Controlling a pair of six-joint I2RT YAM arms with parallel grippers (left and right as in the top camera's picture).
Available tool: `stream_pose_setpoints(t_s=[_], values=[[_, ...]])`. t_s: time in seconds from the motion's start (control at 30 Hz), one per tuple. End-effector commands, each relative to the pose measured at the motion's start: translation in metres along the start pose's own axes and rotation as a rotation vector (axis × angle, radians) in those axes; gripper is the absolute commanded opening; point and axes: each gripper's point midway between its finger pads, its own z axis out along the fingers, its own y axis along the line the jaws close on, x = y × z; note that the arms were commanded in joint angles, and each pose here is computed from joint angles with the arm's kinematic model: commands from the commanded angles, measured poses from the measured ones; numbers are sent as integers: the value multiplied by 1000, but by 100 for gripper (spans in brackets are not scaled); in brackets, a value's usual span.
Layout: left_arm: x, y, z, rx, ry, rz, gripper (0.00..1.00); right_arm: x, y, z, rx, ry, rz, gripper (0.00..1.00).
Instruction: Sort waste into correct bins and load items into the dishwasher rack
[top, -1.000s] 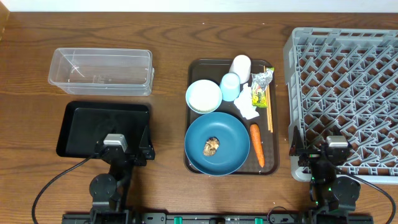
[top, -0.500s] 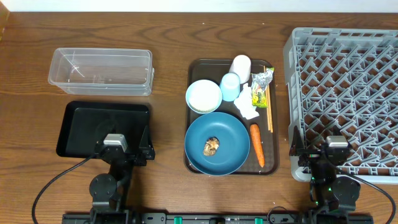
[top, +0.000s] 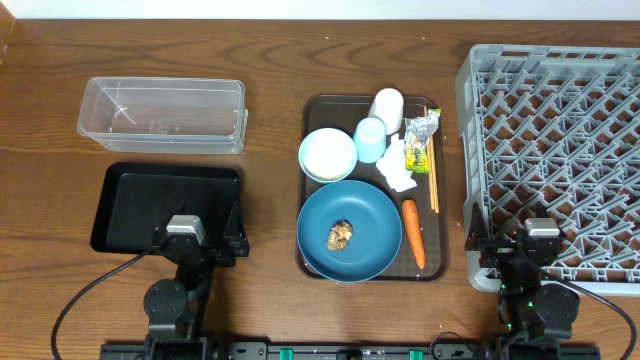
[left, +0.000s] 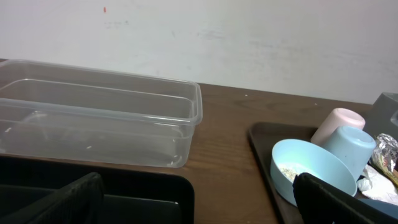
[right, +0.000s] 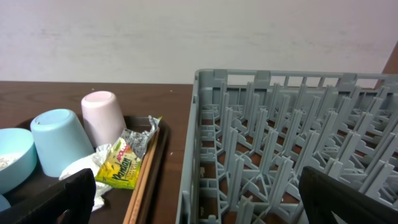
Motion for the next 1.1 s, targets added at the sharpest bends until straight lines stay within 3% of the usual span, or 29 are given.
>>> stream_pose_setpoints(t_s=[0.0,0.77,0.97,1.07], values=[[15,0,0,5,48,12,98,1,-4,0,15,0,-14,99],[15,-2,0,20,50,1,98,1,-4,0,15,0,-14,99],[19,-54,-9,306,150,-404,98,1,-4,0,15,0,-14,99],[21,-68,-15,381,201,-503,98,1,-4,0,15,0,-14,99]])
